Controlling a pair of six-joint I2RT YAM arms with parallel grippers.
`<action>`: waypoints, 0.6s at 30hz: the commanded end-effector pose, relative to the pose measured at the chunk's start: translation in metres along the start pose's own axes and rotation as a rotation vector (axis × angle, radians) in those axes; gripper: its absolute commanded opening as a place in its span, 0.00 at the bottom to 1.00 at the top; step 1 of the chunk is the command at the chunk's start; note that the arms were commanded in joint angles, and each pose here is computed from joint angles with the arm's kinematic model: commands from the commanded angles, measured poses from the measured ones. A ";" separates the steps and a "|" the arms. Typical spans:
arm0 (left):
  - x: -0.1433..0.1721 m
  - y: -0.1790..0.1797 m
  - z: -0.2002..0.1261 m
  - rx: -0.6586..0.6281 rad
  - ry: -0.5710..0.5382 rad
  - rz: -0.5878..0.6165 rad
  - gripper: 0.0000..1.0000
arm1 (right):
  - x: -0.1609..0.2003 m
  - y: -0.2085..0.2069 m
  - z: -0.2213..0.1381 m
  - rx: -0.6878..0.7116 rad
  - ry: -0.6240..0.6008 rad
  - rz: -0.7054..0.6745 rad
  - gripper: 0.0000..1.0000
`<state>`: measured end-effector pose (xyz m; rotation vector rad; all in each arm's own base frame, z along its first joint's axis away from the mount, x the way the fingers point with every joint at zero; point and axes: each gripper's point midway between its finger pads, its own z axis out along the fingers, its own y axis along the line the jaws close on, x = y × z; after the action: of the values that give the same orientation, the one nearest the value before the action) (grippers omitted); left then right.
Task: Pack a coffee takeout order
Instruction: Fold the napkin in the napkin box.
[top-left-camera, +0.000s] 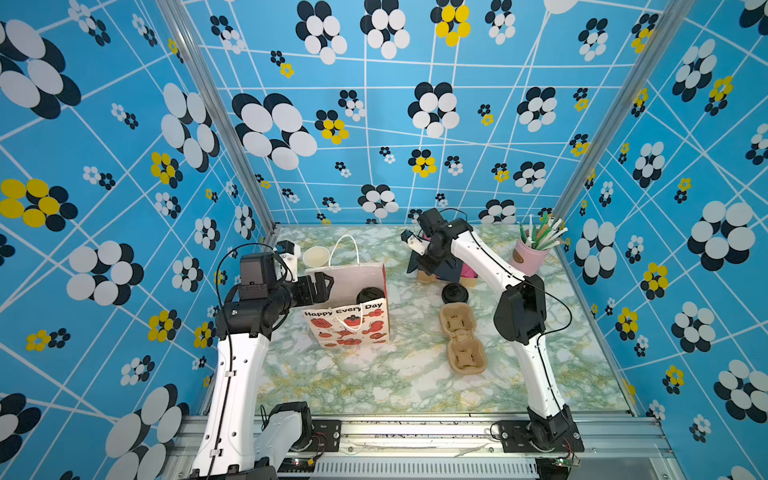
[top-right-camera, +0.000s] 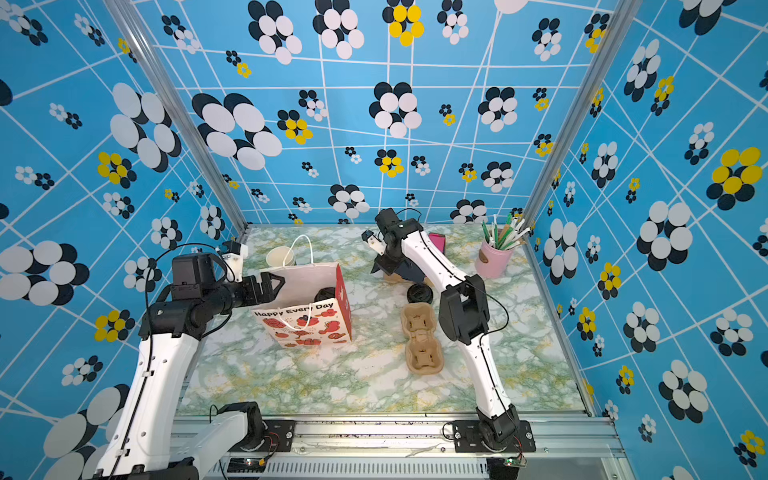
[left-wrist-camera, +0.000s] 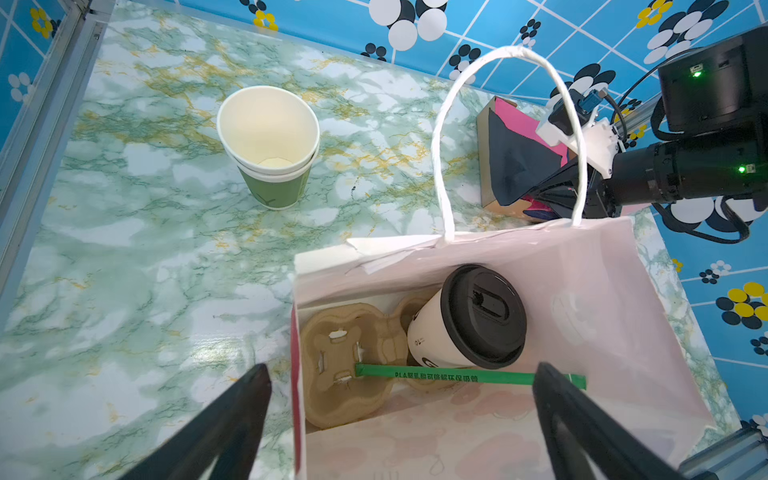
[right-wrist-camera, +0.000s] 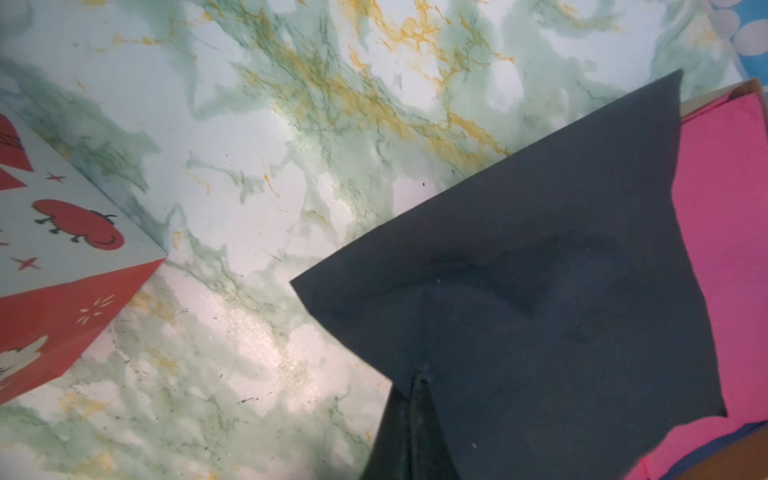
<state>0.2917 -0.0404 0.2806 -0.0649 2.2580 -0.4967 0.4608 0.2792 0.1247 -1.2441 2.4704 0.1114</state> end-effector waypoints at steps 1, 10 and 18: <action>0.000 0.001 0.000 0.003 -0.010 0.000 1.00 | 0.012 0.004 -0.001 -0.031 0.049 0.028 0.00; 0.003 0.002 0.000 -0.002 -0.006 0.002 1.00 | -0.001 -0.045 -0.023 0.181 -0.020 0.071 0.00; 0.004 0.003 0.000 -0.005 -0.004 0.001 1.00 | -0.009 -0.101 -0.042 0.344 -0.100 0.137 0.00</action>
<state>0.2913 -0.0404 0.2779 -0.0664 2.2645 -0.4971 0.5127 0.2287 0.1431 -1.0145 2.4387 -0.1383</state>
